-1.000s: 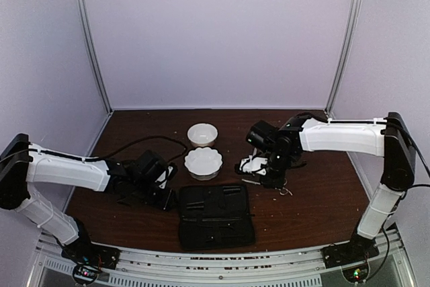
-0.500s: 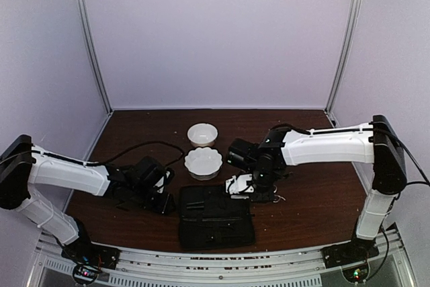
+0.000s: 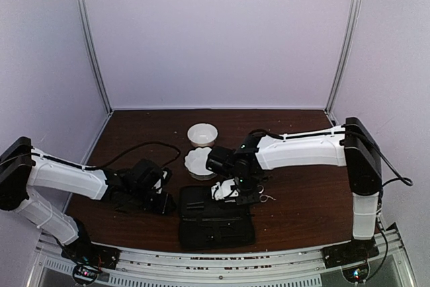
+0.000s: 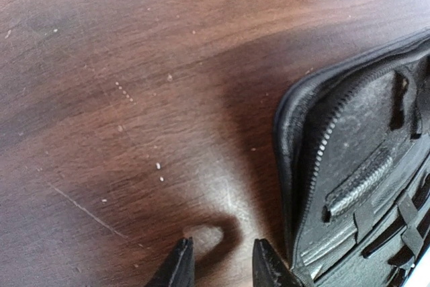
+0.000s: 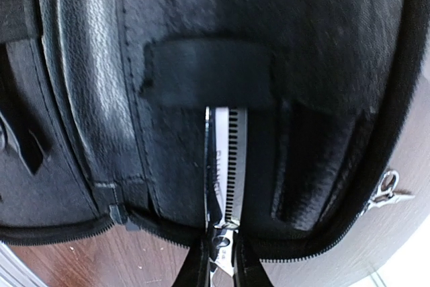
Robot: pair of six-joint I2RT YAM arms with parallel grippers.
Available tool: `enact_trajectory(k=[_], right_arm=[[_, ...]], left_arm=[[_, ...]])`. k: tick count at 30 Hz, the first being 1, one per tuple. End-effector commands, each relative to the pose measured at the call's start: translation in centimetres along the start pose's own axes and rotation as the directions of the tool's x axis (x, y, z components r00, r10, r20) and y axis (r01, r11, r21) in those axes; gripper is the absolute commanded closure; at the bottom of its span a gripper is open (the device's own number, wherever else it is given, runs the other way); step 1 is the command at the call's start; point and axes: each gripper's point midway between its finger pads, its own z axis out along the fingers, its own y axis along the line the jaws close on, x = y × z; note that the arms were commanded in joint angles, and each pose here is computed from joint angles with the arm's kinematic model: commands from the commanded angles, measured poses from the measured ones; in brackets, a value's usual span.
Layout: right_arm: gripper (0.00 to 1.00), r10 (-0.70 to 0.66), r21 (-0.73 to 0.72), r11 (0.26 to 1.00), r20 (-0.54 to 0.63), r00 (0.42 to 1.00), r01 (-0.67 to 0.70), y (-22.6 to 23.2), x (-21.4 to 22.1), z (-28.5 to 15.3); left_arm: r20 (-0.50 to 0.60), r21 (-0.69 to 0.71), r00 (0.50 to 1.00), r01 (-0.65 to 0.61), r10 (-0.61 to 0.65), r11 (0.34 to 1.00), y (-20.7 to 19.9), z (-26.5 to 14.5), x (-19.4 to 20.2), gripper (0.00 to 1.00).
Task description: Sort the hair-cutting tools
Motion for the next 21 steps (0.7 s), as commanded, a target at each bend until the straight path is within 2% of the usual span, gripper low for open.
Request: enact_trajectory(k=[1, 11, 21], right_arm=[[1.00, -0.039, 0.016, 0.999, -0.020, 0.999, 0.039, -0.1, -0.7, -0.3], [1.00, -0.057, 0.017, 0.998, 0.010, 0.998, 0.056, -0.4, -2.2, -0.3], [1.00, -0.073, -0.079, 0.994, 0.095, 0.993, 0.081, 1.2, -5.3, 0.8]], left_arm=[[-0.020, -0.023, 0.999, 0.028, -0.029, 0.999, 1.2, 0.0, 1.2, 0.67], [-0.017, -0.004, 1.000, 0.026, -0.026, 1.000, 0.7, 0.6, 1.0, 0.67], [-0.039, -0.129, 0.997, 0.061, -0.066, 0.990, 3.5, 0.2, 1.9, 0.70]])
